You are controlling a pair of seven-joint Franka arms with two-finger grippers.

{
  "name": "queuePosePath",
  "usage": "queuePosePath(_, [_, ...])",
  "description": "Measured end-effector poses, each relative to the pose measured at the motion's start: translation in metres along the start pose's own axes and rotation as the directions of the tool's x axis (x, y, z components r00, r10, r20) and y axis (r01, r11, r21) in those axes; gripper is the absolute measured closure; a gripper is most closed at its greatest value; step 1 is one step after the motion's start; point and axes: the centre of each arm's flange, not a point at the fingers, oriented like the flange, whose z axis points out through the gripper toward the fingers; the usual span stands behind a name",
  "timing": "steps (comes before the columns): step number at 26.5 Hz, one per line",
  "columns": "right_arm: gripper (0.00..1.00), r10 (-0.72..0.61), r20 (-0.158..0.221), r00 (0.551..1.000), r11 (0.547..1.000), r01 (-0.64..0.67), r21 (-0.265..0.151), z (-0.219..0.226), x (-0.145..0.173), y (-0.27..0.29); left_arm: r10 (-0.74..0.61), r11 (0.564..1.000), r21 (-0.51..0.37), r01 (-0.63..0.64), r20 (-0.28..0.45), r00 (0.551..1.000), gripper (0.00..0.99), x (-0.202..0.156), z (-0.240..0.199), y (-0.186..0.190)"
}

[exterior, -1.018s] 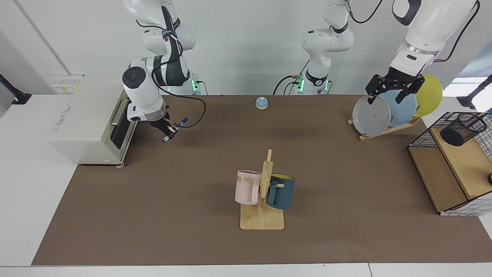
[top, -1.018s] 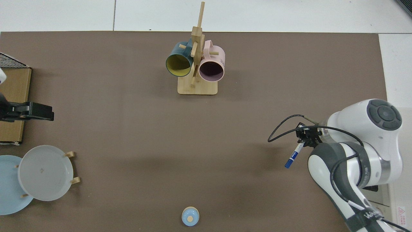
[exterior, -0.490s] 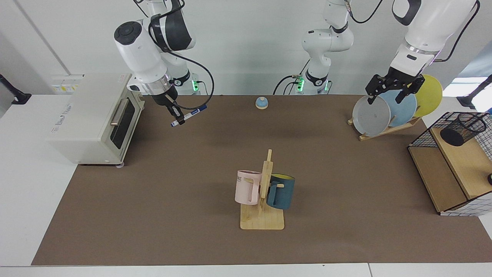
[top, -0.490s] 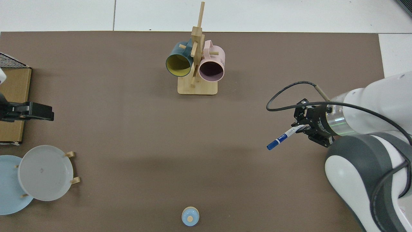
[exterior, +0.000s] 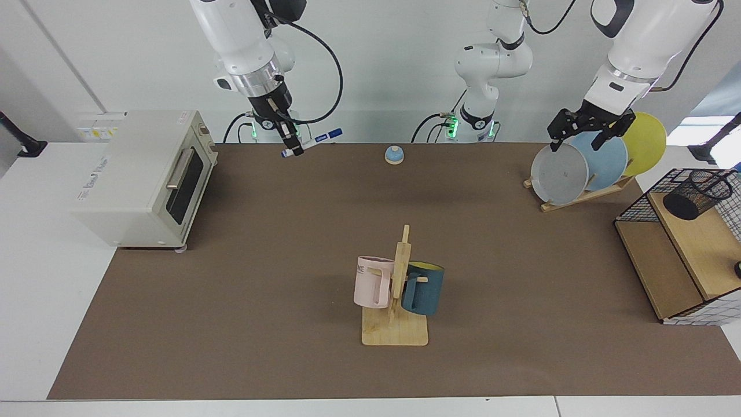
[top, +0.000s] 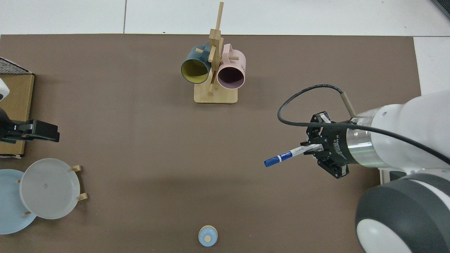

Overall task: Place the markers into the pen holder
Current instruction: 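Lift the marker with the right gripper and carry it toward the table middle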

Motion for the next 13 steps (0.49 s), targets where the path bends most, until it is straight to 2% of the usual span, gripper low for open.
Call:
queuePosePath(7, [0.84, 0.115, 0.004, 0.993, 0.993, -0.115, -0.008, 0.004, -0.040, 0.004, 0.066, 0.998, -0.011, -0.066, 0.006, 0.998, 0.000, -0.004, -0.002, 0.033])
queuePosePath(9, [0.84, 0.121, 0.006, 0.993, 0.993, -0.120, -0.009, 0.004, -0.043, 0.005, 0.108, 0.994, -0.016, -0.108, 0.002, 0.994, 0.000, -0.005, -0.002, 0.056])
queuePosePath(13, [0.84, 0.127, 0.036, 0.991, 0.992, -0.126, -0.017, 0.006, -0.048, 0.005, 0.215, 0.977, -0.010, -0.215, -0.017, 0.976, 0.000, -0.012, -0.003, 0.114])
